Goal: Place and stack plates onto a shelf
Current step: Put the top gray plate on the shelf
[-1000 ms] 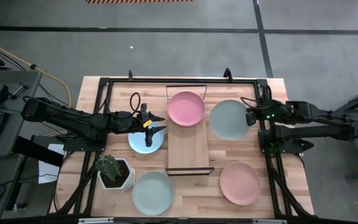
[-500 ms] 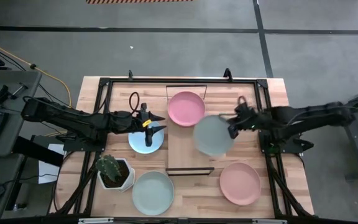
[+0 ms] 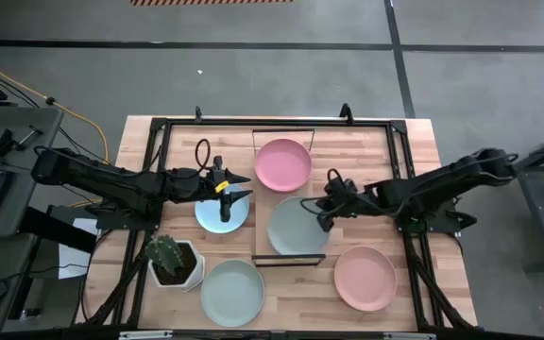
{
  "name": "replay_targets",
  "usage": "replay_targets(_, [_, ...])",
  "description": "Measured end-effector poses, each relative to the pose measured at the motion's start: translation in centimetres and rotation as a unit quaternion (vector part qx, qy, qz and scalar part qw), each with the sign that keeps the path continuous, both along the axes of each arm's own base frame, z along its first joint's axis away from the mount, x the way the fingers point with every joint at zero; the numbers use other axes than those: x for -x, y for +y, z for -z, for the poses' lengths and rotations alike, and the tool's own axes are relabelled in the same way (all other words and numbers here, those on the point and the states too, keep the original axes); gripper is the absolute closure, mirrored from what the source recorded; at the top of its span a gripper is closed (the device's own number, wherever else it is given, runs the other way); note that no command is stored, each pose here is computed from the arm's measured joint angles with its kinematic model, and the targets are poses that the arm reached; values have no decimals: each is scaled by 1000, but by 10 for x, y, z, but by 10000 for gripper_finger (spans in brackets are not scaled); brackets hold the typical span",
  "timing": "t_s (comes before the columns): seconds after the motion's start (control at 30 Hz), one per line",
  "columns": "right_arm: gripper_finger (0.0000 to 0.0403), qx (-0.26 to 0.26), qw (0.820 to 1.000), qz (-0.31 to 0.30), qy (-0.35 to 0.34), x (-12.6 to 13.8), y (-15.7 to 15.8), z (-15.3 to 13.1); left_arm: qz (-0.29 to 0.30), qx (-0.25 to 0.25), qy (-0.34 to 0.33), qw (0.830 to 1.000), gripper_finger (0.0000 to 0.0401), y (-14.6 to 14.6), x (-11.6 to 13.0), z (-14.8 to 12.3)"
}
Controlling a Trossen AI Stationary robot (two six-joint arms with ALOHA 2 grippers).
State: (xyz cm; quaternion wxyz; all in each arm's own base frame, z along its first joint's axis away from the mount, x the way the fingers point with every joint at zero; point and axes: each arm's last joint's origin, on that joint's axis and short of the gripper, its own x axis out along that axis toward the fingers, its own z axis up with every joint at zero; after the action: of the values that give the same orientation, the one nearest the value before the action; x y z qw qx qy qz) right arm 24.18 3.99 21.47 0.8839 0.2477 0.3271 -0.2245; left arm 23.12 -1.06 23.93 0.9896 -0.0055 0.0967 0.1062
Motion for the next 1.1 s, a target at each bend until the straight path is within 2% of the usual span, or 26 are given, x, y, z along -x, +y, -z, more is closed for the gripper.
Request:
replay_targets(0.27, [403,10,1000,-19,-10,-17,3,12,0,0,1,1000,250,0,0,0])
replay_targets(0.5, [397,21,998,-37,-47,-24,4,8,0,0,0,1000,250,0,0,0])
replay_targets(0.6, [373,29,996,-47,-64,-26,5,4,0,0,1,1000,250,0,0,0])
replay_targets(0.73, [320,37,996,-53,-67,-27,5,4,0,0,1,1000,250,0,0,0])
replay_targets(0.87, [275,71,993,-67,-71,-27,4,1,1,-7,2,1000,250,0,0,0])
replay_targets(0.97, [256,85,991,-78,-70,-24,4,-3,2,-8,3,1000,250,0,0,0])
replay_targets(1.1, [250,87,992,-83,-34,-12,3,-6,2,-8,6,1000,250,0,0,1])
